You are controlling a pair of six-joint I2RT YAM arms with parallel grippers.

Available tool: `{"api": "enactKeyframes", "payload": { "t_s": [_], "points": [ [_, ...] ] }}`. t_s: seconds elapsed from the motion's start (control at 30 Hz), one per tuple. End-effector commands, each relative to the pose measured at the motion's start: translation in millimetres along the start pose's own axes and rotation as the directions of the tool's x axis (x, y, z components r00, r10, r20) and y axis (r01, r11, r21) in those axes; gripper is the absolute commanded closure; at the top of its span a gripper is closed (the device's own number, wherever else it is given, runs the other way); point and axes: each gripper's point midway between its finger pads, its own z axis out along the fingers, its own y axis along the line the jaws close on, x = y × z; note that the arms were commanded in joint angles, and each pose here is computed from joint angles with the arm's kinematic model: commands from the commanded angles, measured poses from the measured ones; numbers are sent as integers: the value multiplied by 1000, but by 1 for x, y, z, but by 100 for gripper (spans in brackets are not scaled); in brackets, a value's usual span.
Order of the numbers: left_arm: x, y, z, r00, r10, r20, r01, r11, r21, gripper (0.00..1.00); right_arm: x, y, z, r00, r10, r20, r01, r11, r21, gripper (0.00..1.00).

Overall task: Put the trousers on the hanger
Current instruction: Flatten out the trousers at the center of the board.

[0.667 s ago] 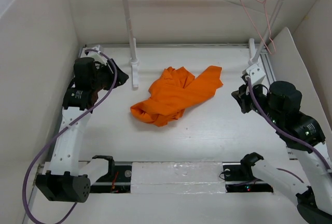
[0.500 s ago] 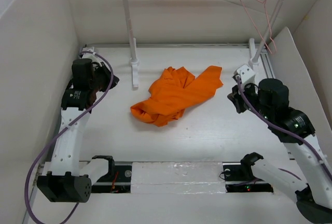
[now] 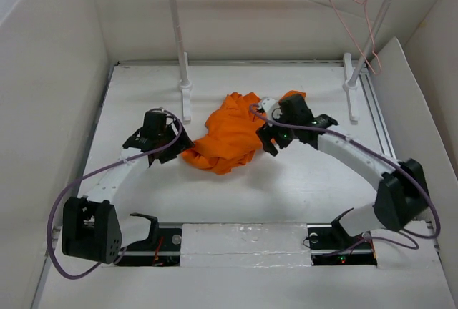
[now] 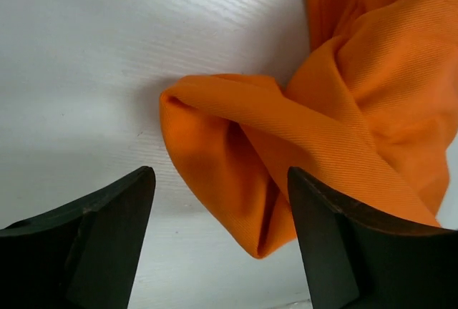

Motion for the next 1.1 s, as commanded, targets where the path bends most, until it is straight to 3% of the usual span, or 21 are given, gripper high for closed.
{"api": "enactKeyframes", "payload": {
  "t_s": [0.0,0.17,0.27,0.3,0.33,0.4,0.43,0.47,0.53,0.57,0.6,0.67,0.7,0.77,0.8,0.93,1.0,1.03,1.07],
  "points": [
    [2,-5,4,996,-73,43,70,995,67,28,-40,30,29,984,-147,99,158,981,-116,19],
    [16,2,34,993,-117,2,116,991,72,29,-35,31,80,979,-196,55,203,967,-157,18],
    [12,-2,50,991,-132,-2,132,987,88,40,-45,39,101,976,-211,60,219,953,-208,25],
    [11,-2,55,991,-136,-7,136,987,82,48,-48,33,105,976,-211,55,218,960,-176,34],
    [9,-2,58,990,-140,1,140,987,80,66,-57,27,107,975,-213,71,221,964,-146,65],
    [-24,-13,57,986,-156,63,149,983,104,100,-80,12,96,979,-177,106,182,982,-44,100],
    [-24,-13,57,986,-156,63,149,983,104,100,-79,12,95,979,-176,102,181,982,-44,100],
    [-71,-41,29,979,-143,147,118,979,168,100,-123,12,58,956,-210,202,207,978,38,100],
    [-96,-53,12,967,-139,214,102,980,172,100,-132,10,41,951,-233,204,222,972,73,100],
    [-111,-62,-8,962,-126,244,86,982,168,100,-167,14,12,926,-262,273,240,964,110,100],
    [-161,-95,-54,919,-113,377,29,975,221,100,-177,10,-22,920,-272,282,240,960,142,100],
    [-195,-116,-103,878,-109,466,-1,974,228,100,-230,18,-92,860,-303,411,245,951,187,100],
    [-230,-143,-161,809,-117,576,-57,960,275,100,-237,22,-123,846,-305,438,248,951,184,100],
    [-251,-155,-207,748,-126,651,-79,958,276,100,-258,33,-173,796,-320,513,257,947,191,100],
    [-266,-168,-253,683,-153,714,-111,945,308,100,-271,42,-217,751,-327,573,263,945,193,100],
    [-273,-173,-301,611,-156,776,-153,939,309,100,-260,64,-278,688,-307,657,299,945,129,100],
    [-266,-161,-292,612,-142,778,-134,951,279,100,-243,64,-275,709,-289,644,282,952,117,100],
    [-263,-156,-287,617,-134,776,-127,956,266,100,-222,61,-245,767,-273,581,267,959,98,100],
    [-258,-151,-289,611,-133,780,-125,957,261,100,-209,58,-251,771,-268,577,248,962,114,100]
  ]
}}
